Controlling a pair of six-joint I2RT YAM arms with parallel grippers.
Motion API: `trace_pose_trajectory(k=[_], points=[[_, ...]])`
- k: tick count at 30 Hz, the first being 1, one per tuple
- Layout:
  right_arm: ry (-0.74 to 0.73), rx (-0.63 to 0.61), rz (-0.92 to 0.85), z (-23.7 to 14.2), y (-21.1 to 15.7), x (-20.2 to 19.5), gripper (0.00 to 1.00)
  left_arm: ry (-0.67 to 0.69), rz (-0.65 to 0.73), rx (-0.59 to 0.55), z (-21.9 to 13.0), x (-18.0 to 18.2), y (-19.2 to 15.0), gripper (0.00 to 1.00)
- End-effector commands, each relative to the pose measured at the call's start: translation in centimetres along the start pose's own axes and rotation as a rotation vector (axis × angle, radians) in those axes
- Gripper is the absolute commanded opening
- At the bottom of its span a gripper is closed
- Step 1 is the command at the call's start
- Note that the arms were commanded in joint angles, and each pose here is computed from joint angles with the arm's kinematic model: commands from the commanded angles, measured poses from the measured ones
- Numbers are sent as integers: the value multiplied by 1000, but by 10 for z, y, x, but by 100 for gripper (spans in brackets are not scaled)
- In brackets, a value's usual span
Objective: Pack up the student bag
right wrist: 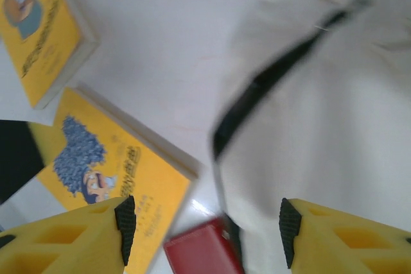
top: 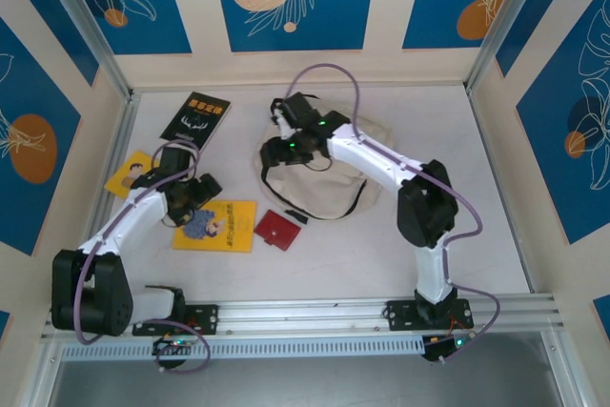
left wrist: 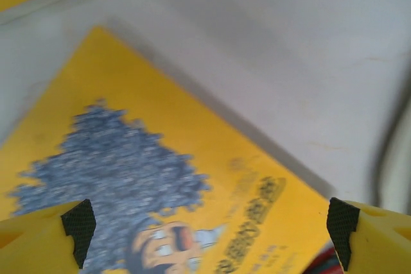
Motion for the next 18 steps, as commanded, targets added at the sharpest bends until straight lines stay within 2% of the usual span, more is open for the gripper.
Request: trace_pose_trajectory(k=[1, 2, 8, 14, 18], points=[[-54, 100, -168, 41, -21, 20, 61, 38, -15, 41, -6, 20, -13, 92], [-43, 111, -195, 48, -24, 28, 60, 46, -27, 44, -6, 24, -15, 91], [16, 208, -230, 97, -34, 47, 51, 72, -110, 46, 4, 44, -36, 69], [42, 295, -215, 122, -46, 46, 49, 61, -140, 81, 21, 50, -48, 62], [-10, 331, -209, 131, -54, 38, 39, 32, -137, 92, 29, 46, -46, 53]])
Point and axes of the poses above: each hand's point on the last joint's axis, 136 mm out from that joint toward the fingers, its own z axis out along the fingers, its own x axis along the line the jaws close on, y = z × x, the point moved 8 cm from there along -z, back along the fingers, and after that the axes turned 10 degrees about z, right-handed, at the moved point
